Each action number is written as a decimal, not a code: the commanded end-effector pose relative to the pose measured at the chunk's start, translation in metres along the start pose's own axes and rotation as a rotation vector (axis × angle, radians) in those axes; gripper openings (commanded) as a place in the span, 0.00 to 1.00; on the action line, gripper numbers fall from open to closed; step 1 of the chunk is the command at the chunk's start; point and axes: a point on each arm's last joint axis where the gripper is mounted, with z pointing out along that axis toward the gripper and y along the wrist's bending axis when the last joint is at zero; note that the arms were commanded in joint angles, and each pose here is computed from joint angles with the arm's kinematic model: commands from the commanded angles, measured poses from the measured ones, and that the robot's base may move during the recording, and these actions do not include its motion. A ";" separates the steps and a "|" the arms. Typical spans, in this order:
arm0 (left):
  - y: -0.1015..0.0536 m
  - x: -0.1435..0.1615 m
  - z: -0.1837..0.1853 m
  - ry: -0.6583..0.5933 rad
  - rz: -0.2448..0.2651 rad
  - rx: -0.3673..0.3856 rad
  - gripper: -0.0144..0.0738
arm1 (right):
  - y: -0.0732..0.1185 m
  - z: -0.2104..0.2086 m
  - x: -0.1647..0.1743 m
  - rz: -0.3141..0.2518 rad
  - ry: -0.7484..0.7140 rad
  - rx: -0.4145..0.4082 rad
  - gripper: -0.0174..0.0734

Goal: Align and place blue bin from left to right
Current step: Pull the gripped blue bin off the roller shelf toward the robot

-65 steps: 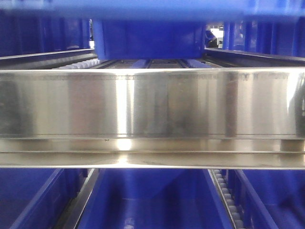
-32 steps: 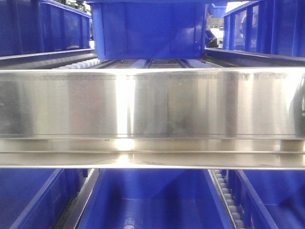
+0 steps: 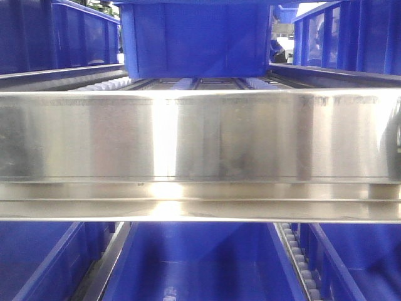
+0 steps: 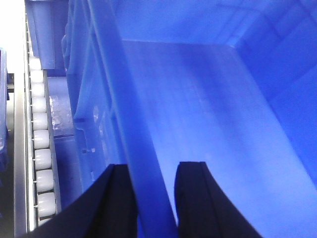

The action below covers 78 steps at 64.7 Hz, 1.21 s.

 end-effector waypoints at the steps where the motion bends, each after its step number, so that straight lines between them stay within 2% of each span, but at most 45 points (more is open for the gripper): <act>1: -0.010 -0.009 -0.014 -0.099 0.011 0.057 0.04 | 0.006 -0.016 -0.010 -0.015 -0.130 -0.044 0.02; 78: -0.008 -0.009 -0.014 -0.101 0.019 0.042 0.04 | 0.006 -0.016 -0.010 -0.015 -0.130 -0.044 0.02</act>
